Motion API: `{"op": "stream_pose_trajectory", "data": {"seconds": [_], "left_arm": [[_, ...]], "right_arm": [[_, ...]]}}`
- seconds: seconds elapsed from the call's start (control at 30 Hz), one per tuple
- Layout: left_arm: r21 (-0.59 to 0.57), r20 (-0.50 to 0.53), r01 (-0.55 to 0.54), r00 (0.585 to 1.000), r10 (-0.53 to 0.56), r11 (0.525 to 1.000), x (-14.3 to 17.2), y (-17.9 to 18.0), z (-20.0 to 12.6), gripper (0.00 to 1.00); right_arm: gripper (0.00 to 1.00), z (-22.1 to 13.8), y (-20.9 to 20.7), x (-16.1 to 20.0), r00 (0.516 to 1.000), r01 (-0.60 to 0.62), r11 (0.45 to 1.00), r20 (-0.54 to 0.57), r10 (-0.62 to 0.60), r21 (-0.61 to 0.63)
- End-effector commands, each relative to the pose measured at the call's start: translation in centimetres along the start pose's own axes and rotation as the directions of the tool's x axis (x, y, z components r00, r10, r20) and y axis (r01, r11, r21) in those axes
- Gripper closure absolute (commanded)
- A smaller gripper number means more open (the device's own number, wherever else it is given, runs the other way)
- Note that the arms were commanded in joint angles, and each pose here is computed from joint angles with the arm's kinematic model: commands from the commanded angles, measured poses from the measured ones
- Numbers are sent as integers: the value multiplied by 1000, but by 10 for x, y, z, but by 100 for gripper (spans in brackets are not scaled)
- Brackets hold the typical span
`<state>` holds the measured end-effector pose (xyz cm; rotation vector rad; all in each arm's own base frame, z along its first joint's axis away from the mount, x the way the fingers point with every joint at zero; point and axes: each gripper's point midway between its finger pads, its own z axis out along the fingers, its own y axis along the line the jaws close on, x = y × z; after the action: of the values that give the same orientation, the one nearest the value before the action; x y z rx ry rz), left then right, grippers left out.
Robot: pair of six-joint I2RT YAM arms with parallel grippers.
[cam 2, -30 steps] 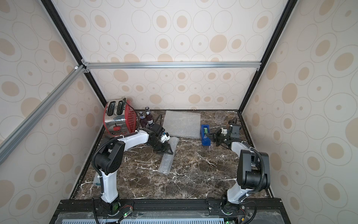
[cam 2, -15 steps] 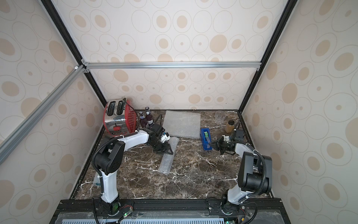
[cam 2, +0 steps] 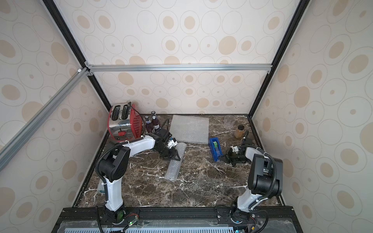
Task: Wrap wine bottles in bubble wrap
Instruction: Tear off the tape using the Tape Cutter, then stick the tape on the bubble wrap.
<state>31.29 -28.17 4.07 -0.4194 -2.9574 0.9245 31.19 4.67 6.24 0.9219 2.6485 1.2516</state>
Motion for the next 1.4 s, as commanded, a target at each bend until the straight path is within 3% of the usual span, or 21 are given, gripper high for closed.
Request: {"op": "stream_pose_trajectory", "data": {"seconds": [0.0,0.1,0.23,0.4,0.53,0.63,0.8,0.9,1.13,1.37], "left_arm": [[-112,-110,12,994,-24,994,30,26,22,53],[-107,-117,20,993,-32,994,32,27,25,53],[-117,-115,7,993,-21,993,30,27,22,53],[-111,-122,7,992,-20,994,32,28,25,53],[-90,-110,23,993,-33,996,31,24,22,53],[-89,-102,47,993,-56,995,32,27,24,53],[-61,-46,155,986,-158,986,25,32,23,53],[-58,-27,223,974,-225,973,23,37,22,53],[-20,-3,299,954,-299,954,18,38,23,54],[-14,-4,253,968,-253,967,14,33,19,55]], "right_arm": [[100,3,-53,10,999,-48,974,-9,51,223],[100,2,-61,12,999,-33,964,-18,39,263],[100,-1,-52,17,1000,-14,974,-12,17,226],[100,-1,10,38,991,132,991,-15,-131,28],[100,21,65,72,961,269,953,-30,-275,-136],[100,38,91,92,942,325,927,-25,-335,-187],[100,59,100,88,975,205,947,141,-174,-247],[100,71,96,90,970,128,953,235,-63,-274],[100,98,123,106,946,136,920,324,-10,-367],[100,141,164,141,979,202,887,69,-191,-415]]}}
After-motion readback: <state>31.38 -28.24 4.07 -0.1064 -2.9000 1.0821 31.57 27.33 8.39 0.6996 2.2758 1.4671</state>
